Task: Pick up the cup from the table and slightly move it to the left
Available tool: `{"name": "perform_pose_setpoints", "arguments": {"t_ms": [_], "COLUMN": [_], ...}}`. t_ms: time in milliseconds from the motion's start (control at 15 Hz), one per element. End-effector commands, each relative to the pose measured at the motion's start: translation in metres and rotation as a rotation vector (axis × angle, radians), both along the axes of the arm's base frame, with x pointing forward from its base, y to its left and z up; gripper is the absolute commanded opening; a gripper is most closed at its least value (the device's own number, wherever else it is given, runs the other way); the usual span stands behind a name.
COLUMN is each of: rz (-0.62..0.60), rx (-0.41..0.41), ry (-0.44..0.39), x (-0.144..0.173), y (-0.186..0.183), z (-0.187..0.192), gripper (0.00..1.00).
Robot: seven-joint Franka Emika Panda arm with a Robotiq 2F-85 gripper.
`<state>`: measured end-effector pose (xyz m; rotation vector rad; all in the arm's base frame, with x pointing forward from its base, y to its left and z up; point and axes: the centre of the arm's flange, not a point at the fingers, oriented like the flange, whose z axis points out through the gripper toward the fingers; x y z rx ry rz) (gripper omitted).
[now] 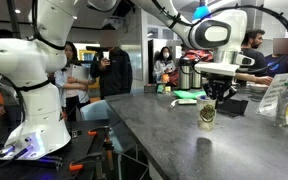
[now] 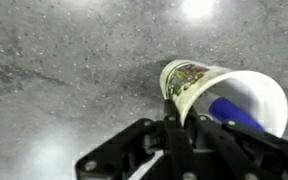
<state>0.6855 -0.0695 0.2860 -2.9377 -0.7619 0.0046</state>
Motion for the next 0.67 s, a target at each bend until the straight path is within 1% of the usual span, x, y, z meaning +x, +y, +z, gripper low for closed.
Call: {"name": "perform_pose_setpoints", "arguments": {"t_ms": [0,200,400,600], "rz": [0.118,0.182,0.224,0.262], "rx": [-0.025,-0.024,-0.012,-0.011], "ry": [0.040,0.051,0.036,-0.030], "x": [-0.014,-0.024,-0.032,-0.034], "y": [0.035,0.066,0.082,0.082], "z": [0.006,-0.006,-0.018,-0.024], "gripper": [0.03,0.03,0.03,0.03]}}
